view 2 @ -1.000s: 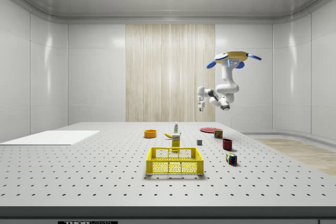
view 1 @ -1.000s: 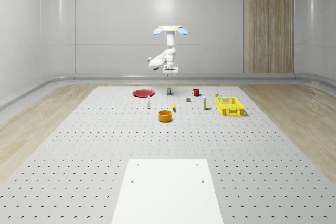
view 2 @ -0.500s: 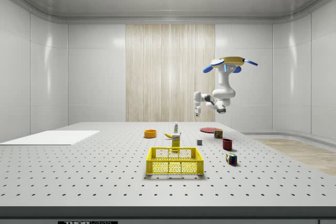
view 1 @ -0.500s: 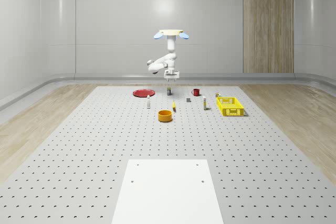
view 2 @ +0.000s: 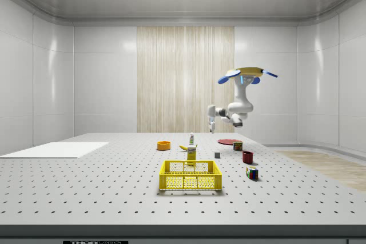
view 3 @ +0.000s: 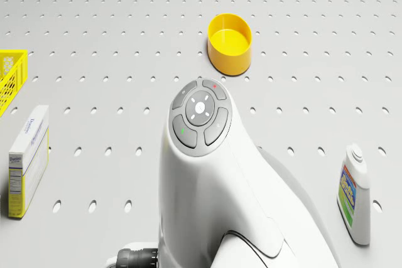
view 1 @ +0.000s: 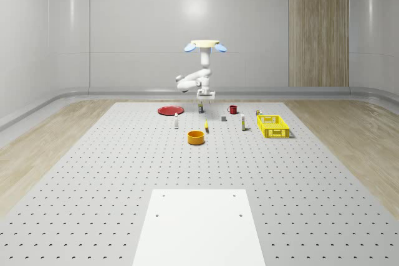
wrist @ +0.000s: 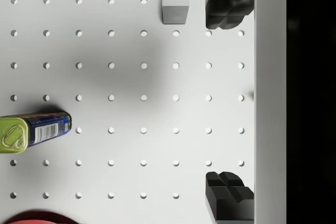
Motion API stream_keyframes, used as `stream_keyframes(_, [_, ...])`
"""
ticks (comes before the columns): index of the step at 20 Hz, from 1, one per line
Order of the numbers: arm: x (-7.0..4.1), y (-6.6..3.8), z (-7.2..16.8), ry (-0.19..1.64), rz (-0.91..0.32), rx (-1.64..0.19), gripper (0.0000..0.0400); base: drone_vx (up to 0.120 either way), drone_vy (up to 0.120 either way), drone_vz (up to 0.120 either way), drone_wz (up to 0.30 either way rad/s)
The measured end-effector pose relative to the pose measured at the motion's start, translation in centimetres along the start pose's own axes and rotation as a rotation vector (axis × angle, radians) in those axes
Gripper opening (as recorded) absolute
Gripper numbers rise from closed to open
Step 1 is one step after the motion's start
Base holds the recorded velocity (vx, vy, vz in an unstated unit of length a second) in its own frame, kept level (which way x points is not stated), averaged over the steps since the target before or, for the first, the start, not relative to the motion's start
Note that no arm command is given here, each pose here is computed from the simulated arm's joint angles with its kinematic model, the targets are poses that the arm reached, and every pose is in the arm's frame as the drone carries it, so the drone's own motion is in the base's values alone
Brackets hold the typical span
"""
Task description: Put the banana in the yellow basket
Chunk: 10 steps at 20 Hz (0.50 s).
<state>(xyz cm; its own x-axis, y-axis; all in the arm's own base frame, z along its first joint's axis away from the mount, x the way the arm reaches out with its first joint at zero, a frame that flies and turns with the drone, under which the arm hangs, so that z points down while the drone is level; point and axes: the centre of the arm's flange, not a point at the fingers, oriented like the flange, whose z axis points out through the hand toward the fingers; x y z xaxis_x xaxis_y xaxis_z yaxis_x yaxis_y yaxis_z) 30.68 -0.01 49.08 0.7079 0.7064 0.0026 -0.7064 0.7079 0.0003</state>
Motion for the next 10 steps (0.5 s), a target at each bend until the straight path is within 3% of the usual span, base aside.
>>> stream_keyframes(6, [0.0,0.0,0.0,0.0,0.0,0.0,0.04,0.12,0.0,-0.007,0.0])
stream_keyframes(10, [0.0,0.0,0.0,0.0,0.0,0.0,0.04,0.12,0.0,-0.11,0.0])
